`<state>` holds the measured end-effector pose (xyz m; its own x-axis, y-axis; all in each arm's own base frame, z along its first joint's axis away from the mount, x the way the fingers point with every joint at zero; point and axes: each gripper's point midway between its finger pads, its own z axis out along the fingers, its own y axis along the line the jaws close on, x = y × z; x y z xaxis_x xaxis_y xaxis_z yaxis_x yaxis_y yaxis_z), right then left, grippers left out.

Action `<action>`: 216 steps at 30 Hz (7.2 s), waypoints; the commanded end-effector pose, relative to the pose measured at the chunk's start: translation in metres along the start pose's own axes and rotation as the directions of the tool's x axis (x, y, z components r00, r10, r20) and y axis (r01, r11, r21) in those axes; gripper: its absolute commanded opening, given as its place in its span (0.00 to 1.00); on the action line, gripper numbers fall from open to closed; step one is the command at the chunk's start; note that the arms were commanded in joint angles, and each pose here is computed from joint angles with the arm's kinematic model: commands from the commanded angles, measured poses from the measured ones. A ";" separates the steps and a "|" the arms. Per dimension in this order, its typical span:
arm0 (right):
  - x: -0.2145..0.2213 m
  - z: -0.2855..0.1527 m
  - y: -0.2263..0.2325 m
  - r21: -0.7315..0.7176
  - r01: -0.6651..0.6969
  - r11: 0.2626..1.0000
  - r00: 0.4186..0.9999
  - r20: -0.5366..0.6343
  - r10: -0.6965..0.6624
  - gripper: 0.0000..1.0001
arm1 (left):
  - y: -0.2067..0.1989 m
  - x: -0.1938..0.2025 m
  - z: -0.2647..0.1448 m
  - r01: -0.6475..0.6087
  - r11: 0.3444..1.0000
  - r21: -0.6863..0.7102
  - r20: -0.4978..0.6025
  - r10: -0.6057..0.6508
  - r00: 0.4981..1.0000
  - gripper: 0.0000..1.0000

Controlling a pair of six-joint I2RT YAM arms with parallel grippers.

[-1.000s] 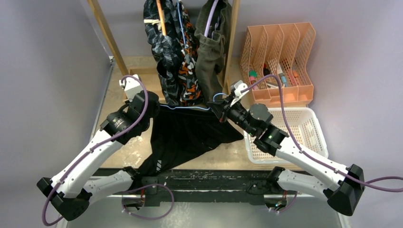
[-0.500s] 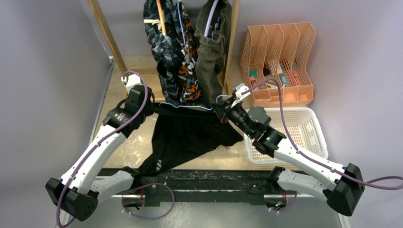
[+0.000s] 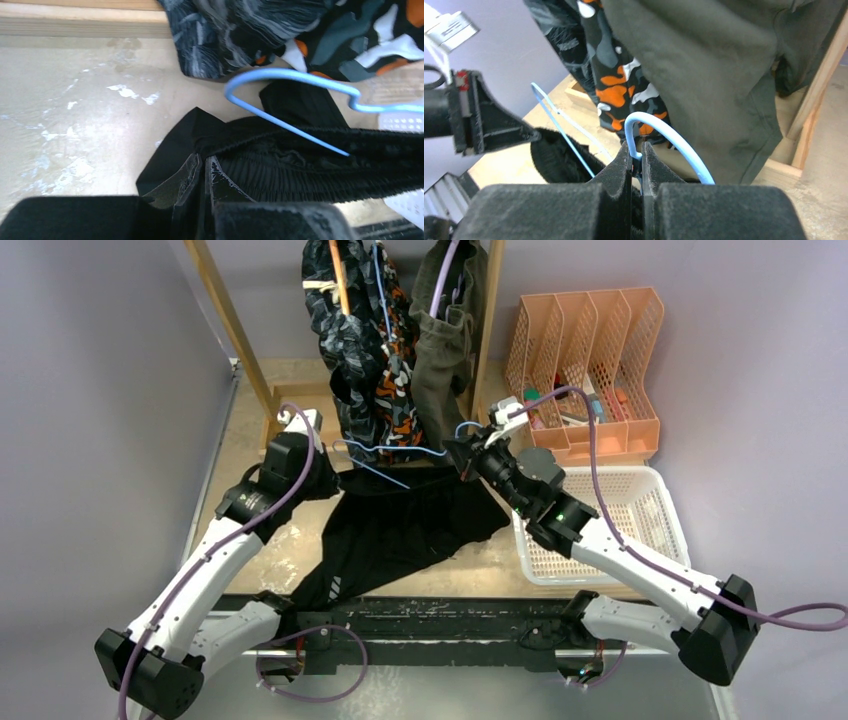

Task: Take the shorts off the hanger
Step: Remove the shorts from the clothes rod, then place the hanger on the clothes rod.

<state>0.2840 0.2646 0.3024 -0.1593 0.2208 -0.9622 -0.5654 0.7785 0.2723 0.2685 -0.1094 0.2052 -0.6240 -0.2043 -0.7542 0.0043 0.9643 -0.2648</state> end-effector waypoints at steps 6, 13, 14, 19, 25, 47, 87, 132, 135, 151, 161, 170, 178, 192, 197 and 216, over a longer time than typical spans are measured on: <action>-0.024 0.014 -0.011 0.077 0.060 0.995 0.998 0.012 -0.061 0.00 | -0.002 -0.012 -0.013 -0.068 0.997 0.031 0.004 0.068 0.998 0.48; -0.006 0.013 0.007 -0.080 0.211 0.974 0.973 -0.075 -0.217 0.00 | 0.026 -0.067 -0.048 -0.098 0.981 -0.166 0.164 0.125 0.979 0.70; -0.005 0.013 0.012 -0.115 0.221 0.968 0.970 -0.073 -0.230 0.00 | 0.024 -0.069 -0.048 -0.118 0.981 -0.154 0.171 0.144 0.975 0.71; -0.004 0.010 0.039 -0.283 0.268 0.921 0.956 -0.041 -0.291 0.00 | -0.024 -0.074 -0.050 -0.238 0.965 0.105 0.223 0.211 0.952 0.73; -0.014 0.013 0.063 -0.392 0.295 0.871 0.948 0.004 -0.319 0.00 | -0.044 -0.019 -0.066 -0.408 0.844 0.348 0.019 0.429 0.903 0.78; -0.046 0.002 0.073 -0.578 0.219 0.786 0.962 -0.008 -0.274 0.00 | -0.063 0.026 -0.068 -0.309 0.786 0.536 -0.139 0.443 0.886 0.59; 0.102 0.022 -0.102 0.406 -0.064 0.911 0.913 -0.344 0.218 0.75 | -0.058 0.017 -0.116 -0.189 0.867 0.461 -0.264 0.337 0.904 0.00; 0.060 0.001 -0.083 0.340 -0.172 0.924 0.946 -0.204 0.252 0.76 | 0.014 -0.015 -0.198 -0.009 0.998 0.060 -0.064 0.013 0.998 0.00; 0.057 -0.002 -0.086 0.347 -0.164 0.924 0.950 -0.196 0.242 0.77 | 0.026 -0.038 -0.201 0.008 1.000 -0.029 0.017 -0.007 1.000 0.00; 0.062 -0.012 -0.087 0.356 -0.165 0.920 0.948 -0.201 0.248 0.78 | 0.031 -0.128 -0.182 0.034 0.985 -0.169 0.316 0.022 0.949 0.00; 0.056 -0.007 -0.061 0.197 -0.172 0.965 0.952 -0.219 0.214 0.84 | 0.014 -0.191 -0.175 -0.025 0.982 -0.188 0.469 0.112 0.876 0.00; 0.052 -0.009 -0.070 0.228 -0.116 0.967 0.962 -0.216 0.167 0.89 | 0.000 -0.227 -0.177 -0.033 0.983 -0.181 0.542 0.128 0.830 0.00; 0.062 -0.002 -0.071 0.228 -0.107 0.968 0.955 -0.248 0.164 0.89 | 0.001 -0.245 -0.180 -0.028 0.974 -0.224 0.565 0.153 0.810 0.00; 0.050 0.000 -0.055 0.153 -0.127 0.980 0.957 -0.241 0.162 0.90 | -0.014 -0.271 -0.132 -0.086 0.955 -0.285 0.533 0.233 0.814 0.00; 0.057 -0.001 -0.059 0.170 -0.112 0.979 0.953 -0.260 0.154 0.90 | -0.011 -0.283 -0.124 -0.111 0.925 -0.362 0.501 0.294 0.814 0.00; 0.070 -0.006 -0.061 0.167 -0.095 0.981 0.942 -0.304 0.143 0.91 | 0.022 -0.273 -0.081 -0.087 0.938 -0.334 0.407 0.227 0.885 0.00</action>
<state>0.2992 0.2274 0.1956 -0.5257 0.1231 -0.8417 -0.3747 0.8548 0.3591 0.3724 -0.0289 0.4448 -0.2776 0.0341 -0.9601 -0.1771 0.9804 0.0861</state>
